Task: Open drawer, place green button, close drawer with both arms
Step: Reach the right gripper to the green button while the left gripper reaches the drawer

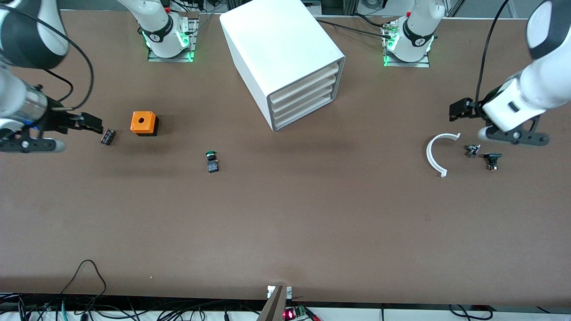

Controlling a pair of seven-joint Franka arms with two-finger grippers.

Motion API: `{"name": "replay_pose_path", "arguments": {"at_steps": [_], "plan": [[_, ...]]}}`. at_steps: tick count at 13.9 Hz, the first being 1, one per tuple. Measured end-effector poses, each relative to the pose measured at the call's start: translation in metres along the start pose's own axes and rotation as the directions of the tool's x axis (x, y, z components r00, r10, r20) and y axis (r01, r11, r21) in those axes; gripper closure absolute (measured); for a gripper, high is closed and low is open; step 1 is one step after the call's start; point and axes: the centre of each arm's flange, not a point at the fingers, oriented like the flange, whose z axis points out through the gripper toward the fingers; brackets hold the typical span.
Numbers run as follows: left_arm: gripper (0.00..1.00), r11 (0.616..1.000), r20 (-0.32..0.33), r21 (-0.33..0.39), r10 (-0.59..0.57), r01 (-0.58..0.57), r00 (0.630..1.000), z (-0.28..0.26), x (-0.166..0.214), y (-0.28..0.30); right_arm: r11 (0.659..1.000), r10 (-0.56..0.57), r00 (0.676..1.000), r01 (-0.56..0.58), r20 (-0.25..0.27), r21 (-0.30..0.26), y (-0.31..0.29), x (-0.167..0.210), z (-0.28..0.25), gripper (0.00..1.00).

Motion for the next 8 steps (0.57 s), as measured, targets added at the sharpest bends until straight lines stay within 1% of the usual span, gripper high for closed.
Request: {"name": "replay_pose_path", "arguments": {"at_steps": [1, 2, 4, 6, 8], "plan": [[0.00, 1.000, 0.038, -0.026, 0.002, -0.002, 0.999, 0.024, 0.013, 0.002, 0.999, -0.032, 0.999, 0.032, -0.005, -0.005, -0.021, 0.007, 0.009, 0.00], [0.00, 0.997, 0.077, -0.083, 0.005, 0.001, 0.997, 0.050, 0.024, 0.008, 0.998, -0.057, 0.998, 0.057, -0.005, -0.010, -0.040, 0.014, 0.019, 0.00], [0.00, 0.973, 0.152, -0.231, 0.012, 0.024, 0.988, 0.103, 0.044, 0.029, 0.996, -0.083, 0.997, 0.083, -0.005, -0.015, -0.060, 0.026, 0.041, 0.00], [0.00, 0.918, 0.211, -0.389, 0.004, 0.080, 0.978, 0.166, 0.055, 0.060, 0.995, -0.096, 0.995, 0.096, 0.002, -0.011, -0.072, 0.037, 0.065, 0.00], [0.00, 0.842, 0.275, -0.518, -0.003, 0.151, 0.961, 0.226, 0.055, 0.105, 0.993, -0.115, 0.993, 0.115, 0.002, 0.023, -0.094, 0.048, 0.092, 0.00]]}}
